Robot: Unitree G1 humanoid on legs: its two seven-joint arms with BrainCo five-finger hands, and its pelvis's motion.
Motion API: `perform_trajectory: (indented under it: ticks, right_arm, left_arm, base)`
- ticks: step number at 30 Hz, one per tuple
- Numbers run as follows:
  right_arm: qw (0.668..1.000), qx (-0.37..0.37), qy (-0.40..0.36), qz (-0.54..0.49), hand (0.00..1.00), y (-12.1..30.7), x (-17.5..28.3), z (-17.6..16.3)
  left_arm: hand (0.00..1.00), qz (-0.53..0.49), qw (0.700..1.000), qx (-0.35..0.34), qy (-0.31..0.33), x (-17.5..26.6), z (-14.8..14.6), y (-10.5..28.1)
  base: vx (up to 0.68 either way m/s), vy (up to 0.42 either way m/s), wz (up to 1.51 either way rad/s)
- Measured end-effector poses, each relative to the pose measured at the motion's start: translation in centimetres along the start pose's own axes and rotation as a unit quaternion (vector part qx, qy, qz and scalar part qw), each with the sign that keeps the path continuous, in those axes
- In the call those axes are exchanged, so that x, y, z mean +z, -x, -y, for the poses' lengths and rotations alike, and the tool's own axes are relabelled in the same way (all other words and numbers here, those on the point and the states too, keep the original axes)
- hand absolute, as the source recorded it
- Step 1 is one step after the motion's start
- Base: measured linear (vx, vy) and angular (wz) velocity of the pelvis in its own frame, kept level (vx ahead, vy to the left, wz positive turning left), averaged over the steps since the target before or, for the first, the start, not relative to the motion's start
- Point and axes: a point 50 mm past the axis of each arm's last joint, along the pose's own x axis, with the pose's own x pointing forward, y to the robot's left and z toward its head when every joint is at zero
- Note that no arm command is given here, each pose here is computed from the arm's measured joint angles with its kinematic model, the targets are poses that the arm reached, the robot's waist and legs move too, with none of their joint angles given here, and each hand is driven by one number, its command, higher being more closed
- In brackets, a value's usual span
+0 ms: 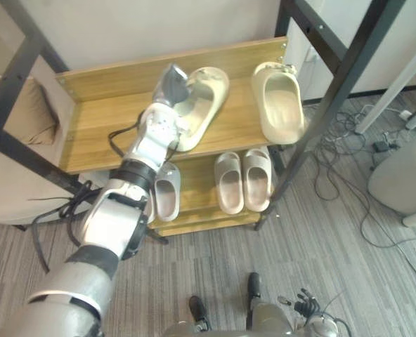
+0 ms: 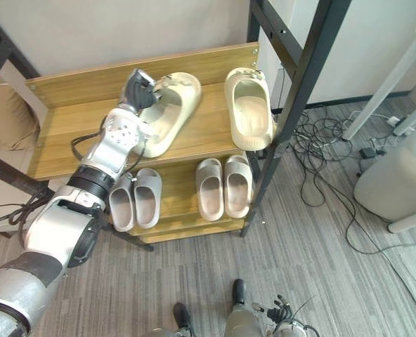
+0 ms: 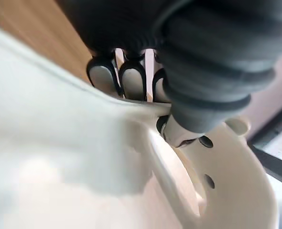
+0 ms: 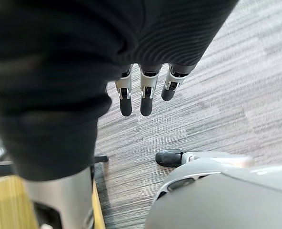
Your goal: Organize the slippers on the shoe rack
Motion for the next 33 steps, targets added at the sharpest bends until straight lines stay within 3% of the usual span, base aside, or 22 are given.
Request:
perform_trajectory:
  ticks: [6,7,21,33]
  right_arm:
    - [1.000,-0.014,-0.016,0.000,0.00,0.1,-0.1,0.3]
    - [1.000,-0.015,-0.016,0.000,0.00,0.1,-0.1,0.3]
    - [1.000,-0.014,-0.025,0.008,0.00,0.1,0.3,0.3]
    - [1.000,-0.002,0.000,-0.002,0.00,0.0,-0.1,0.0]
  left_arm:
    - [1.00,0.002,1.000,0.002,0.013,0.7,0.4,-0.1]
    - [0.00,0.002,1.000,0.003,0.013,0.7,0.5,-0.1]
    - [0.00,-0.013,0.999,0.007,0.033,0.5,0.9,-0.1]
    - [0.00,-0.077,0.997,0.010,0.031,-3.8,0.1,1.0]
  base:
    - [0.00,0.003,-0.02]
    - [0.00,0.000,0.00]
    - [-0.01,0.002,0.01]
    - [-0.01,0.001,0.05]
